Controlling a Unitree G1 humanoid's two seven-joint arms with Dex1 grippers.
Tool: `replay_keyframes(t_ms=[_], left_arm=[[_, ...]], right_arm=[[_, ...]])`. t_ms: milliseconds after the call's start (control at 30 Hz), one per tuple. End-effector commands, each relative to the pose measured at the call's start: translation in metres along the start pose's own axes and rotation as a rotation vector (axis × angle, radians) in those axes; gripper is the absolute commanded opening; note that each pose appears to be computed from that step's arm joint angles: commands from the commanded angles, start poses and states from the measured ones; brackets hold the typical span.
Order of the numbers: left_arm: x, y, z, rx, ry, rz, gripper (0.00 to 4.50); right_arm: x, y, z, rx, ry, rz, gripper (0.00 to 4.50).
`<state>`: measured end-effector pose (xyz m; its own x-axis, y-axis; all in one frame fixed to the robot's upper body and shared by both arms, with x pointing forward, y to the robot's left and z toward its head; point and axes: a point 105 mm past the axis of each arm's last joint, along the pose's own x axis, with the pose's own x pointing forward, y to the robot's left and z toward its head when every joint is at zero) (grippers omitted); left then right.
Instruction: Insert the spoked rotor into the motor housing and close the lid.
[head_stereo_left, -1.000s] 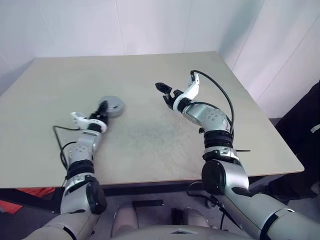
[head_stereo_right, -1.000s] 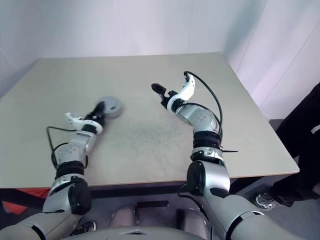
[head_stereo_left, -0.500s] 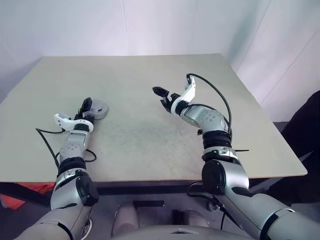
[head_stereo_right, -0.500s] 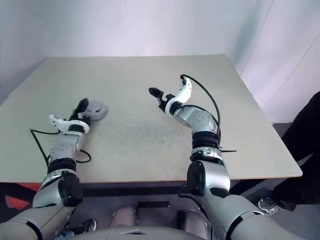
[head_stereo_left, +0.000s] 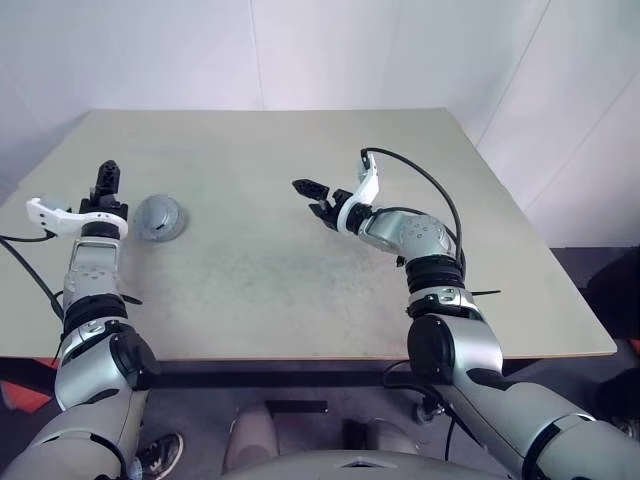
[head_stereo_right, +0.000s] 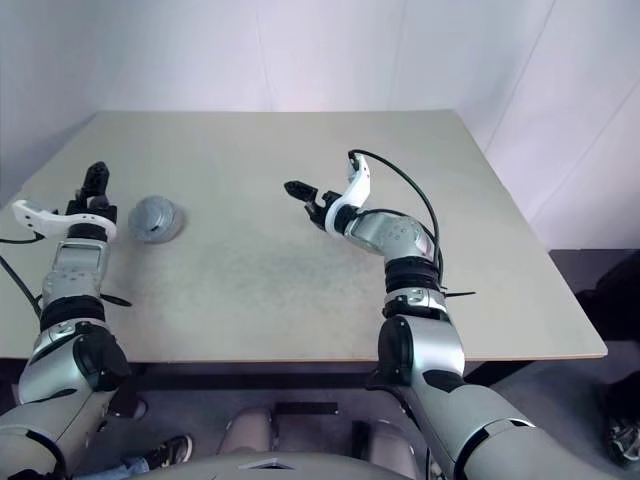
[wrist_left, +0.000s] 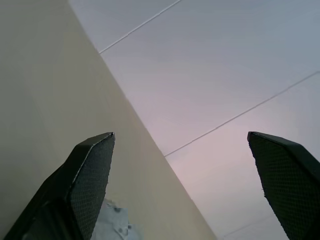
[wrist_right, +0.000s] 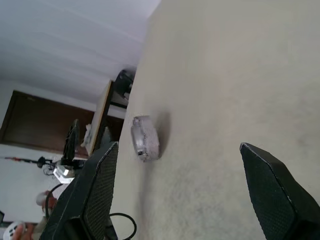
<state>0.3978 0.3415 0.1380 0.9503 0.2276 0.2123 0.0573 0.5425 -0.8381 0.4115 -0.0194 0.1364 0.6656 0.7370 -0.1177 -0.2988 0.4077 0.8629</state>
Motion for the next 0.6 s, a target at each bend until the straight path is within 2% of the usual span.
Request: replay_keyframes(t_ms=[33, 333, 500, 600], left_arm=[[0.008, -0.028, 0.005, 0.05, -0.014, -0.1, 4.48], [0.014, -0.065, -0.035, 0.164, 0.119, -0.247, 4.48], [0.004, -0.097, -0.07, 0.292, 0.227, -0.436, 4.48], [-0.019, -0.113, -0.119, 0.423, 0.445, -0.588, 4.48]], right_arm=[[-0.001, 0.02, 0.018, -0.054, -0.053, 0.06, 4.36], [-0.019, 0.022, 0.058, -0.214, -0.244, 0.071, 4.36], [-0.041, 0.025, 0.086, -0.54, -0.38, 0.029, 4.36], [-0.07, 0.016, 0.107, -0.783, -0.446, -0.035, 4.36]])
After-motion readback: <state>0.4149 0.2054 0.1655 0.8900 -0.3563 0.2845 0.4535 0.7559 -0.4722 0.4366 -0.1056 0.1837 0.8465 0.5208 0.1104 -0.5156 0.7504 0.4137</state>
